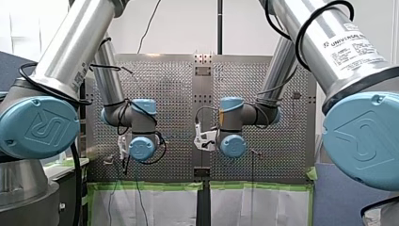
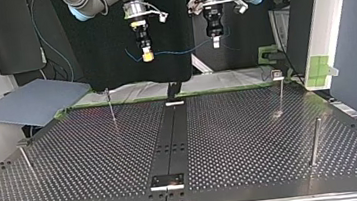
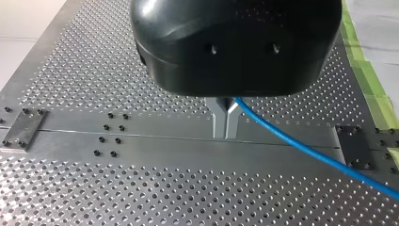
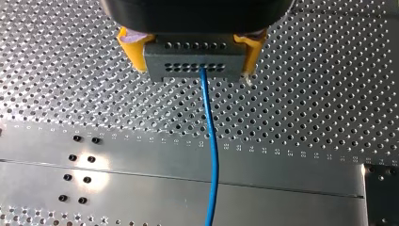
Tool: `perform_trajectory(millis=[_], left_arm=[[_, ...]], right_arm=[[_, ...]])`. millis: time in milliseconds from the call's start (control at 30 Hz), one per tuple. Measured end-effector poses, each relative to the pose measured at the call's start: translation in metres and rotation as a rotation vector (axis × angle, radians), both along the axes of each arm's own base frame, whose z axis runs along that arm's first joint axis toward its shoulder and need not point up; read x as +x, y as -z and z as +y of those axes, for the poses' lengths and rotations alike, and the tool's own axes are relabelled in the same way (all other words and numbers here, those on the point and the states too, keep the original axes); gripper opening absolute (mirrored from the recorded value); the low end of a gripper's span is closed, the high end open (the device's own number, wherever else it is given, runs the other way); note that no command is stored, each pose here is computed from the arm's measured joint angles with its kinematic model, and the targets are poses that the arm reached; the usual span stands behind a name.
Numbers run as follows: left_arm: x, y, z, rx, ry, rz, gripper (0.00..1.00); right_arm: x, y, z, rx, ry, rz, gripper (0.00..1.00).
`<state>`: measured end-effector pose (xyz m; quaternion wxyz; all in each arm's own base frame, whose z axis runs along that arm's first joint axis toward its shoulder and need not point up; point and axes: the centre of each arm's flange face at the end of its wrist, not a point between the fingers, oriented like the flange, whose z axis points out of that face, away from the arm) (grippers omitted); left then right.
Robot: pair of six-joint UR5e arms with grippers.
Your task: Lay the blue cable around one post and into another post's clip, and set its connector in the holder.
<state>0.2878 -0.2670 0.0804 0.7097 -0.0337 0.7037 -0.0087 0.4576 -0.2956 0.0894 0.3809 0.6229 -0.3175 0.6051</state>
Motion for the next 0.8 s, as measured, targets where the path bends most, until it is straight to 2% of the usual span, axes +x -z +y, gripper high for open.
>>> perform_trajectory(millis=[800], left_arm=[[0.0,0.0,0.0,0.0,0.0,0.0,0.0]], right_arm=[[0.0,0.0,0.0,0.0,0.0,0.0,0.0]])
